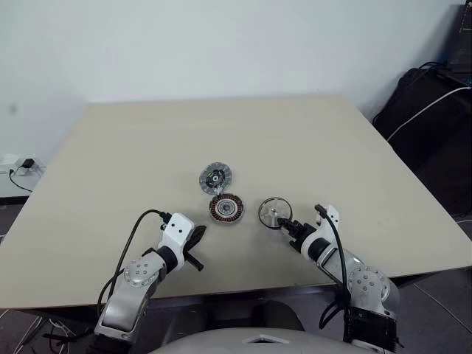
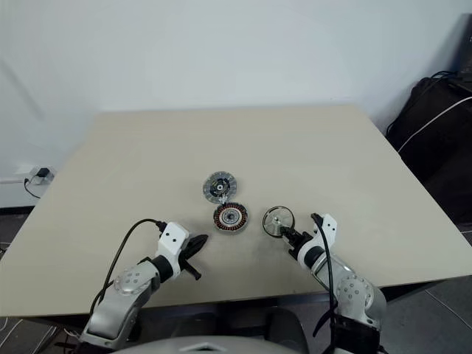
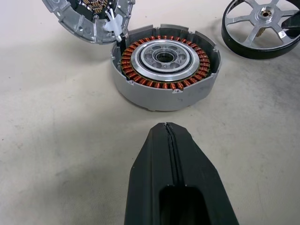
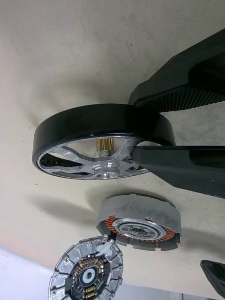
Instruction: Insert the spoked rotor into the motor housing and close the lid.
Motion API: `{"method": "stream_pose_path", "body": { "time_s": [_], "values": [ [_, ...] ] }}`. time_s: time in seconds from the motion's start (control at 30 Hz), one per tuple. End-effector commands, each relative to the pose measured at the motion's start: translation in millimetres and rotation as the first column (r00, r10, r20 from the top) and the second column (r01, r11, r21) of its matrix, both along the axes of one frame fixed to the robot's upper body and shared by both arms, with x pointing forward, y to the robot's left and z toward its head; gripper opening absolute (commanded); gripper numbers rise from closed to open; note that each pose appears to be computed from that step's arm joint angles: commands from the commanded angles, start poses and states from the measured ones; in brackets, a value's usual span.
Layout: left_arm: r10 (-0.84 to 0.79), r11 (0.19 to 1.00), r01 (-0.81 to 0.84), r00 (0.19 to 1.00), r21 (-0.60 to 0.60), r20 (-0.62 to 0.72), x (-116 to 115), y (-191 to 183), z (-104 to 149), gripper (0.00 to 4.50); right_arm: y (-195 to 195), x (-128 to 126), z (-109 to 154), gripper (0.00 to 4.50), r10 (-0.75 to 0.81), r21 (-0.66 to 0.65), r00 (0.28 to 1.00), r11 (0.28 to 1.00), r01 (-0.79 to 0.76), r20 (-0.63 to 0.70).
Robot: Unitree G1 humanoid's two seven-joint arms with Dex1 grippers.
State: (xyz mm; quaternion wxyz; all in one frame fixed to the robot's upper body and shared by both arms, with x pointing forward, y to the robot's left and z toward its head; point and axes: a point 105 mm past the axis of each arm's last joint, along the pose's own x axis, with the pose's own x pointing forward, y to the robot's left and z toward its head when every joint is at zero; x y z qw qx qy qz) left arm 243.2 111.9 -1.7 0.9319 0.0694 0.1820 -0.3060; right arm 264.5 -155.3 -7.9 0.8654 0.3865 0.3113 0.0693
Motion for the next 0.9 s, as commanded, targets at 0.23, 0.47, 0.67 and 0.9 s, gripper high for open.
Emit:
{"method": "stream_pose_path", "body": {
  "time_s": [0.23,0.47,0.67,0.9],
  "values": [
    [-0.01,1.0,0.01,0.999,-0.006,0.045,5.3,-1.1,12.3,0.0,6.8,12.8,31.8,0.64,-0.05,0.129,0.989,0.991,0.033,0.136],
    [-0.006,1.0,0.007,0.999,-0.011,0.044,4.4,-0.7,12.4,0.0,36.7,23.9,72.6,0.64,-0.064,0.367,0.967,0.93,-0.032,0.247],
    [0.006,1.0,-0.005,0.999,-0.016,0.035,1.3,0.9,10.8,0.0,79.8,24.1,73.3,0.64,0.054,0.433,0.975,0.89,-0.144,0.214],
    [0.03,1.0,-0.029,0.999,-0.01,0.034,-2.6,7.0,11.7,0.0,111.1,27.4,58.8,0.64,0.157,0.467,0.977,0.86,-0.208,0.146]
  ]
}}
